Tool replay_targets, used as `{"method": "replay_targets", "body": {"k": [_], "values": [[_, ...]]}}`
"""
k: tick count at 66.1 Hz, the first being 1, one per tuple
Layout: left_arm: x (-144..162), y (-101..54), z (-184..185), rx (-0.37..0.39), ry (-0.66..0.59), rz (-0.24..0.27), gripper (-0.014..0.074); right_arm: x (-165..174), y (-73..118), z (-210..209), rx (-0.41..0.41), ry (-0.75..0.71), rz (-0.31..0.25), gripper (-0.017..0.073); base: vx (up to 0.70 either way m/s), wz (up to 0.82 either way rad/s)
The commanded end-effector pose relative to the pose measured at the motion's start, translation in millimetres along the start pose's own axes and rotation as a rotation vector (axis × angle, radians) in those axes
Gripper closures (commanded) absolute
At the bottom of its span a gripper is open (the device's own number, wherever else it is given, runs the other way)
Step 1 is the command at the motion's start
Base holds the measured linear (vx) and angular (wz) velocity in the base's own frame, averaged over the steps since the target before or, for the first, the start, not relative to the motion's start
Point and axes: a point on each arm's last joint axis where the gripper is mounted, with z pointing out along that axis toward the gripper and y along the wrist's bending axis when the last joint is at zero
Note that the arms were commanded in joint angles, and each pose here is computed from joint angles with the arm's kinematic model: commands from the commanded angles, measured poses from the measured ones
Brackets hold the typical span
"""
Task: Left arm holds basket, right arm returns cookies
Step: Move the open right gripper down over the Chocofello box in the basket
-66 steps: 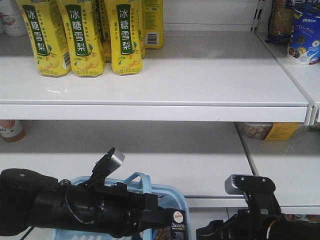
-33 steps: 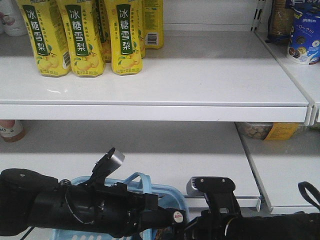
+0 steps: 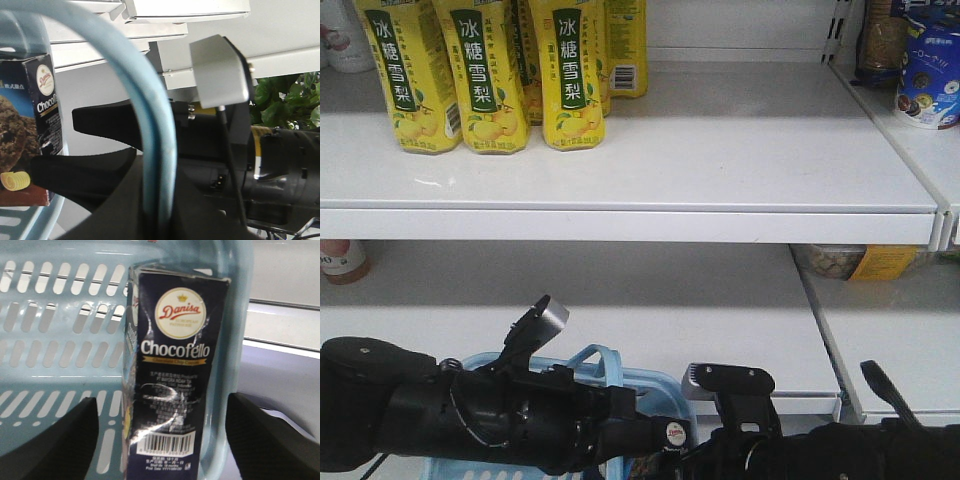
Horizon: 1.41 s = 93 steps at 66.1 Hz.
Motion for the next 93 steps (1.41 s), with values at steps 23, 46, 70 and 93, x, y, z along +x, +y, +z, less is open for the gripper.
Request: {"method": "replay_targets", "body": {"k": [23, 46, 70, 93], "values": [[-4.3, -23.7, -7.8, 0.117, -0.03, -0.001, 0.06, -10.2, 4.9, -0.7, -0.017, -0.06, 0.034, 0.0036, 0.0, 0.0], [-4.3, -23.7, -7.8, 0.117, -0.03, -0.001, 0.06, -10.0, 5.1, -0.7, -0.02, -0.057, 0.051, 0.0036, 0.0, 0.0], [-4.3, -23.7, -7.8, 0.117, -0.03, -0.001, 0.06, -22.0, 15.0, -1.9, -0.046, -0.09, 0.027, 0.0036, 0.0, 0.0], [-4.3, -23.7, -7.8, 0.117, -0.03, -0.001, 0.06, -15.8, 9.5, 20.0, 0.001, -0.007, 0.058, 0.0036, 0.0, 0.0]]}}
